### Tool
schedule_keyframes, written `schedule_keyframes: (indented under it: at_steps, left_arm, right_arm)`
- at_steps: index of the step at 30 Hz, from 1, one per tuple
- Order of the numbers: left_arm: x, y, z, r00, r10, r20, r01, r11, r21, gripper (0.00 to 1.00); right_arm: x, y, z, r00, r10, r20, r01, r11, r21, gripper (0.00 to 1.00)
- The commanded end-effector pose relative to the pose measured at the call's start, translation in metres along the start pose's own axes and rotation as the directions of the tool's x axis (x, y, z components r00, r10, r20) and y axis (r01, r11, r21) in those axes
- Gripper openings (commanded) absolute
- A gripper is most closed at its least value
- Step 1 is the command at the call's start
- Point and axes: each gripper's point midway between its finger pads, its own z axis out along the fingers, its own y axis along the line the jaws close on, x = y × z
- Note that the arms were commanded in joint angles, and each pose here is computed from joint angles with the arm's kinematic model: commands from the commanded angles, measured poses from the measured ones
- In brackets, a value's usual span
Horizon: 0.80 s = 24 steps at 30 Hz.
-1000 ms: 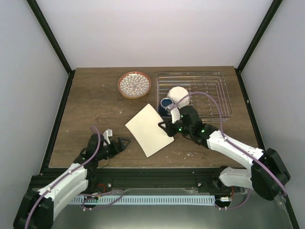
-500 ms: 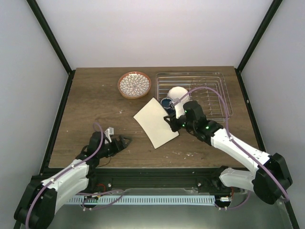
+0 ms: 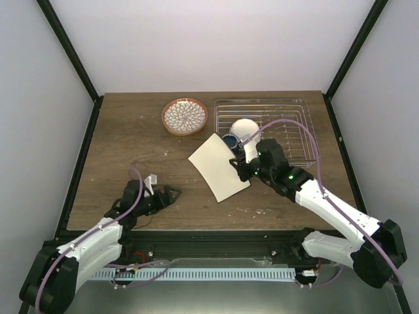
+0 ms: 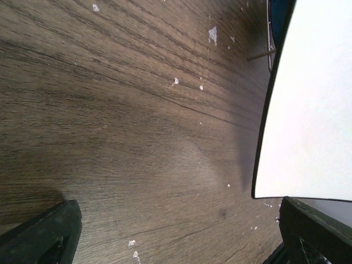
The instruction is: Load the mixed dishes into the dish rack
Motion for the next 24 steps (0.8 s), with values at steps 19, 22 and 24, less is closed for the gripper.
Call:
schedule_keyframes:
  at_steps: [19,22,24]
  left_arm:
    - [0.012,0.024,0.004,0.999,-0.022,-0.045,0.018,0.996,-0.091,1.00]
    - [0.012,0.024,0.004,0.999,-0.023,-0.046,0.019,0.995,-0.093,1.00]
    - [0.013,0.025,0.004,0.999,-0.025,-0.049,0.020,0.995,-0.094,1.00]
  right_arm:
    - [-0.155,-0.029,-0.122,0.848,-0.109,0.519,-0.037,0.964,0.264,0.01]
    - [-0.155,-0.033,-0.127,0.836,-0.104,0.539,-0.059,0.959,0.276,0.01]
    - [-0.155,-0.037,-0.131,0.827,-0.104,0.553,-0.075,0.954,0.292,0.01]
